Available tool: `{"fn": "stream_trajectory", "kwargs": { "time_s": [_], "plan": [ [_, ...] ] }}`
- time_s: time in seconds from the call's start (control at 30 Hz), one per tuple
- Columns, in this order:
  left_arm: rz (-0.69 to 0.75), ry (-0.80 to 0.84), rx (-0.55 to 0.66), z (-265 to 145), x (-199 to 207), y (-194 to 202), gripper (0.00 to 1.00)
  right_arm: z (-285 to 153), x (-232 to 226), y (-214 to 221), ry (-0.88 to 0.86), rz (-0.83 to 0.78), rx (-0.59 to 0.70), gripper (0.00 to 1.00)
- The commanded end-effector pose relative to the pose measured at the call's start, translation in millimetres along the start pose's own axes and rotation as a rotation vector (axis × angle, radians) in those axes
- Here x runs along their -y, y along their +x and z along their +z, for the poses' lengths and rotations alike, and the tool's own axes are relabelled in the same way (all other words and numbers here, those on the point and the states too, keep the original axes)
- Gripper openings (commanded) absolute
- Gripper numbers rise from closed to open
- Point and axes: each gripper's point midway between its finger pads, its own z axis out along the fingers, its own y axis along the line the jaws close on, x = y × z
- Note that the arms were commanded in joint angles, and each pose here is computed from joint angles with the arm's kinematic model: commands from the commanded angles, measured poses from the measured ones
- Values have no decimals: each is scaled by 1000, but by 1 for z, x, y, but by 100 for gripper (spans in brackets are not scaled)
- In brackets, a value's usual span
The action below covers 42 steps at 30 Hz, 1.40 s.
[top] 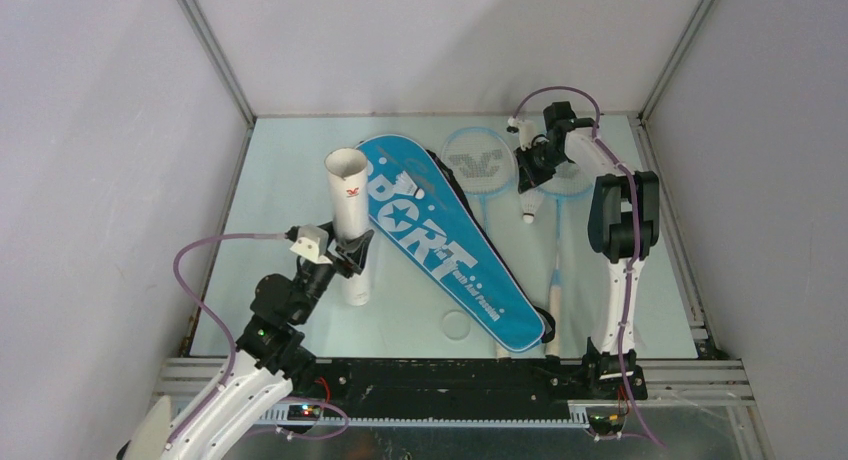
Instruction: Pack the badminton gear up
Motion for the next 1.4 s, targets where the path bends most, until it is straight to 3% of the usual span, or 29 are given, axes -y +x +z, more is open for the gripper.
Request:
{"fn": "stream_trajectory", "kwargs": {
  "time_s": [0.0, 0.1, 0.23, 0.37, 0.5, 0.67, 0.8, 0.9, 1.37],
  "plan": [
    [5, 0, 67, 2, 0, -15, 41, -48, -21, -33, 46, -52, 118, 0],
    [5, 13, 68, 4, 2, -16, 41, -68, -32, -43, 98, -85, 182, 0],
    [17, 37, 60, 5, 6, -16, 41, -119, -66, -75, 190, -185, 360, 0],
    [23, 103, 60, 8, 18, -17, 41, -198, -145, -115, 226, -390, 672, 0],
    [80, 227, 22, 10, 38, -10, 41, -256, -241, -136, 124, -517, 978, 0],
    [117, 362, -27, 11, 59, -2, 40, -325, -344, -132, -143, -685, 1255, 0],
    [126, 407, -27, 11, 66, -6, 40, -347, -403, -108, -380, -797, 1305, 0],
    [140, 458, -16, 7, 74, -7, 40, -349, -427, -95, -453, -845, 1300, 0],
    [145, 466, 49, 3, 76, -16, 41, -309, -446, -82, -542, -833, 1163, 0]
  ]
}}
